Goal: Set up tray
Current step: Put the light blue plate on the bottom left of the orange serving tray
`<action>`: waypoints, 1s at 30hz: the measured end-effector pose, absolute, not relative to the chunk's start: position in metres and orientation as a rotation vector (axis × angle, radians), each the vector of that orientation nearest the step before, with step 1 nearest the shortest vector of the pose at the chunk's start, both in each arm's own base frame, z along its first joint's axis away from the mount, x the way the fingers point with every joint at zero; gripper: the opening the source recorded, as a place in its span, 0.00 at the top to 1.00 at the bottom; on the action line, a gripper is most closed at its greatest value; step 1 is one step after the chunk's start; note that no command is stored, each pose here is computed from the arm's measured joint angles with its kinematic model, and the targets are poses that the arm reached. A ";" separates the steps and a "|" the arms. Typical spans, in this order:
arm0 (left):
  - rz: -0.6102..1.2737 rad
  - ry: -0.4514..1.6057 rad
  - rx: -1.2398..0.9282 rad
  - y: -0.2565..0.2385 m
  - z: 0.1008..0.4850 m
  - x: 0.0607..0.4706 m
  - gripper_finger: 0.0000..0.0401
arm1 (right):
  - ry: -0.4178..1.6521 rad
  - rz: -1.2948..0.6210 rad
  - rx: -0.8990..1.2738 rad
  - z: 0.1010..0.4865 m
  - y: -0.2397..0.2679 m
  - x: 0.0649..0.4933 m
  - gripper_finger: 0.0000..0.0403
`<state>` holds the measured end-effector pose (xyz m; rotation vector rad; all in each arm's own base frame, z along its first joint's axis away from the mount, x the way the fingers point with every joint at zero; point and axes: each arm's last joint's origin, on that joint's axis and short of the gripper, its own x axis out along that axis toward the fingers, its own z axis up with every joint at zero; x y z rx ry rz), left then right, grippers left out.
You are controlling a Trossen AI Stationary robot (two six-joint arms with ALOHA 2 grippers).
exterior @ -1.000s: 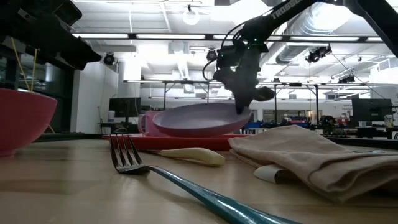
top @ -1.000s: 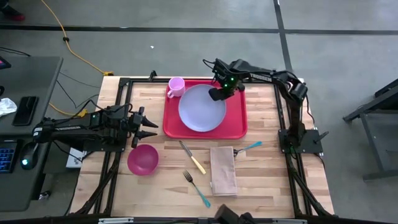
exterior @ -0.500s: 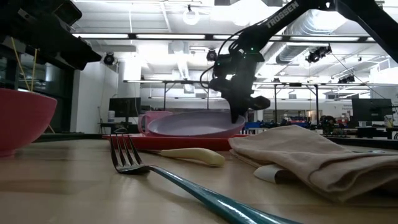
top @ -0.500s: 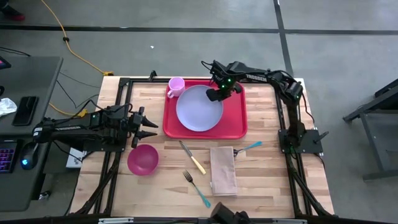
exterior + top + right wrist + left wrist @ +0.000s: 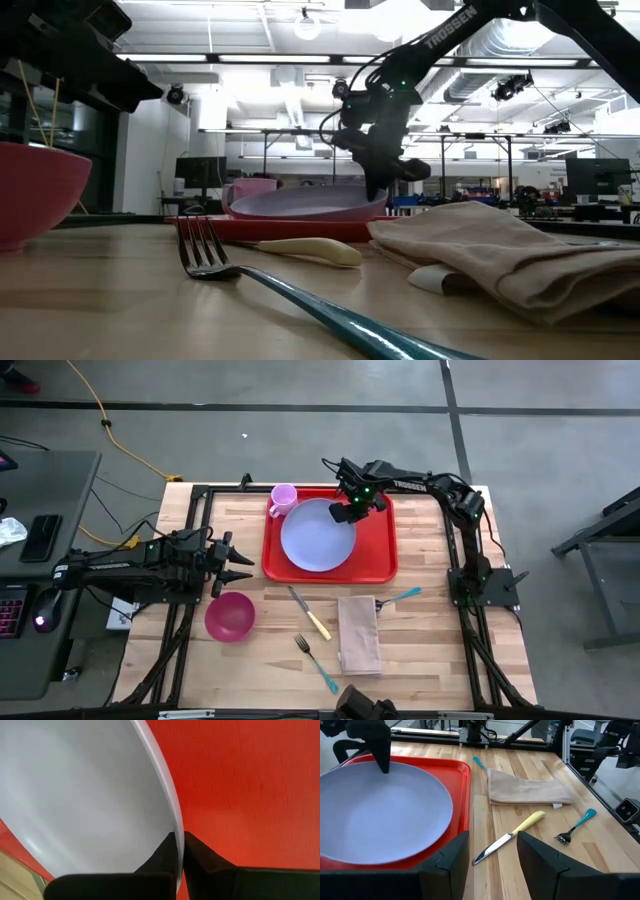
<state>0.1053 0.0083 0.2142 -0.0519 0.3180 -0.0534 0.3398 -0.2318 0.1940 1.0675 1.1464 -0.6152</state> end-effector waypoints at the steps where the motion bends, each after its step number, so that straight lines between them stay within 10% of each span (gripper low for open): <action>1: -0.053 0.318 -0.051 0.008 0.214 0.105 0.52 | 1.147 -0.615 1.068 0.194 -0.232 0.340 1.00; 30: -0.072 0.324 -0.055 0.008 0.214 0.105 0.52 | 1.152 -0.541 1.079 0.169 -0.222 0.338 1.00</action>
